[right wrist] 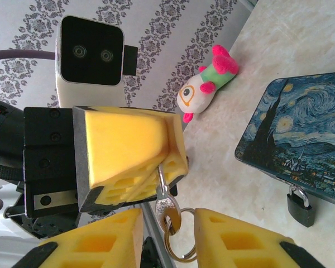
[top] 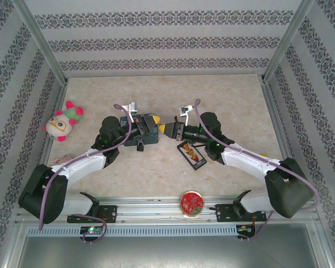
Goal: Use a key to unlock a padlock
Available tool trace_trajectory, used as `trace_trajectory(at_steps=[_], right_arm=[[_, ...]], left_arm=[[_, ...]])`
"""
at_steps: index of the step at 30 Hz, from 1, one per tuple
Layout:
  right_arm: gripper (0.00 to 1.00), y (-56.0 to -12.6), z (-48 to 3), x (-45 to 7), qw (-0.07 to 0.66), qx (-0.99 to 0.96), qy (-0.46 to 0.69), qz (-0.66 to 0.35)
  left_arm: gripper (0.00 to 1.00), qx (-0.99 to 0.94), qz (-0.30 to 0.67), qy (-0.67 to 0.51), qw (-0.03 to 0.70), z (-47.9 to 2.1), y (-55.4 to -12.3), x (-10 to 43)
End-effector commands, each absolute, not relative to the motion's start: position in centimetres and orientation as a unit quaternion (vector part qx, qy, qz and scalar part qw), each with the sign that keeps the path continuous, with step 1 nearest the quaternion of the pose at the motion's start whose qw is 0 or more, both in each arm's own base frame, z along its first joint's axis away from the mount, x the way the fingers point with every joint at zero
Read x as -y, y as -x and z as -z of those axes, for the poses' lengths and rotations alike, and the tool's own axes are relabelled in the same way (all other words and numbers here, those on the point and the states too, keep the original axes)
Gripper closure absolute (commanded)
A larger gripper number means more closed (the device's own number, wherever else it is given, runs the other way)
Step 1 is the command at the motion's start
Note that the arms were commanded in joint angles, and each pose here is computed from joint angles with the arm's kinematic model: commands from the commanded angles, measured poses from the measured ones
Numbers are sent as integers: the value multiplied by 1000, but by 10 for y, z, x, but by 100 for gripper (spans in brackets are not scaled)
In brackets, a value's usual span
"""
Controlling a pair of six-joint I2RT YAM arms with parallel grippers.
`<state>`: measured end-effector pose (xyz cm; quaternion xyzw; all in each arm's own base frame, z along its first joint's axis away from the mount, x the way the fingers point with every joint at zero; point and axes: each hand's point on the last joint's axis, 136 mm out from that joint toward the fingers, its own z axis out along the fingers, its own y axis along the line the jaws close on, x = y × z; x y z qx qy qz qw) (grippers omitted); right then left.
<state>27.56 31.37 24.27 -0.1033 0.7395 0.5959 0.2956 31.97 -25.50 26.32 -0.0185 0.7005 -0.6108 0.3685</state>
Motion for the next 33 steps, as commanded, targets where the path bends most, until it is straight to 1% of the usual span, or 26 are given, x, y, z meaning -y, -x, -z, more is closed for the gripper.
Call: trace_trajectory(at_steps=[1, 5, 13, 33], right_arm=[[72, -275, -265, -318, 319, -715, 129, -608], [75, -275, -266, -318, 321, -713, 131, -610], [73, -279, -272, -314, 328, -705, 130, -615], [79, -279, -267, -311, 319, -707, 126, -618]], left_arm=[[100, -681, 627, 7, 379, -277, -315, 259], [100, -682, 627, 11, 376, -275, -316, 260], [100, -679, 634, 11, 370, -275, -316, 263], [100, -674, 635, 28, 375, -272, -324, 263]])
